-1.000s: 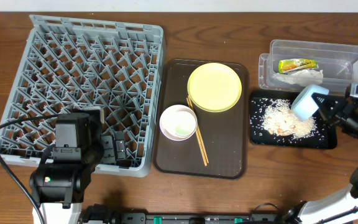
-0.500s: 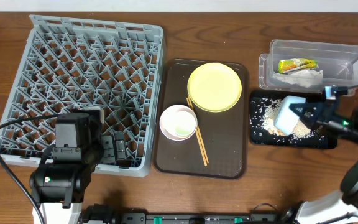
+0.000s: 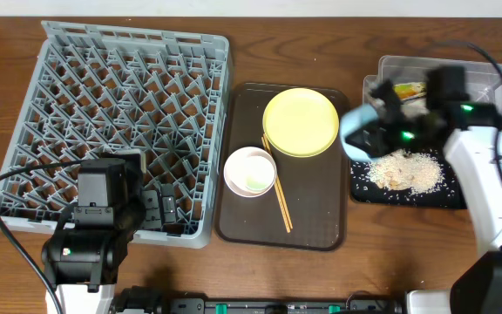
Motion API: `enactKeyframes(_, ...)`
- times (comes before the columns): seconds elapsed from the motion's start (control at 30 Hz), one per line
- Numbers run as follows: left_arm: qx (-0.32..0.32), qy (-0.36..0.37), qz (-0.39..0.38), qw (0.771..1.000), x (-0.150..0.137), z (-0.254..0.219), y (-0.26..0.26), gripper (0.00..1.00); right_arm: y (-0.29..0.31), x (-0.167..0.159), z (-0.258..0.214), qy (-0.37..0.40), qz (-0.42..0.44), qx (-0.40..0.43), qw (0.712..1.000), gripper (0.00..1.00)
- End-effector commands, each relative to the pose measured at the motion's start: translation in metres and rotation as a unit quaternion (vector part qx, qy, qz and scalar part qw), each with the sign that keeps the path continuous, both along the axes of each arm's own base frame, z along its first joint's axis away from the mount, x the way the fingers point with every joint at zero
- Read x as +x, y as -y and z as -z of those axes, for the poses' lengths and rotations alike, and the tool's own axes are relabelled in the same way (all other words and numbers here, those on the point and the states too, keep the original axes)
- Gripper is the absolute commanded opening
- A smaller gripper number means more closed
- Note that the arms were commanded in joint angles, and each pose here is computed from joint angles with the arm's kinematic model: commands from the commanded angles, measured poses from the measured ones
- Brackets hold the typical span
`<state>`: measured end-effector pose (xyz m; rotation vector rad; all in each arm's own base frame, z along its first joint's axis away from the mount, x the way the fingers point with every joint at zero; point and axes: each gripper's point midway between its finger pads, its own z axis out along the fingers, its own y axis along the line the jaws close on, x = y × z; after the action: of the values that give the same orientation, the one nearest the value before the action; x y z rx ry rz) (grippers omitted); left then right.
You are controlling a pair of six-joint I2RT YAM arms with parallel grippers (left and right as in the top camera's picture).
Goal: Sort waste into correct bins and load items into the dishwasher
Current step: 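Return the emptied blue bowl onto the yellow plate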
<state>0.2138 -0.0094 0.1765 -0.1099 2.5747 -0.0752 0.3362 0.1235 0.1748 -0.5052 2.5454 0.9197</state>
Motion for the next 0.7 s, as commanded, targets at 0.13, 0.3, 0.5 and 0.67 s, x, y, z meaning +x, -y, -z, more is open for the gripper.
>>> enactKeyframes(0.13,0.001,0.009,-0.007,1.000,0.002,-0.007,-0.002,0.98,-0.051,0.043,-0.008,0.144,0.009,-0.142,0.979,0.01)
enactKeyframes(0.3,0.001,0.009,-0.007,1.000,0.002,-0.007,-0.002,0.98,-0.083,0.054,0.010,0.181,-0.007,-0.185,0.966,0.01)
enactKeyframes(0.5,0.001,0.009,-0.007,1.000,0.002,-0.007,-0.002,0.98,-0.113,0.055,0.067,0.146,-0.046,-0.201,0.967,0.11)
enactKeyframes(0.67,0.001,0.009,-0.007,1.000,0.002,-0.007,-0.002,0.98,-0.114,0.057,0.113,0.102,-0.047,-0.215,0.970,0.10)
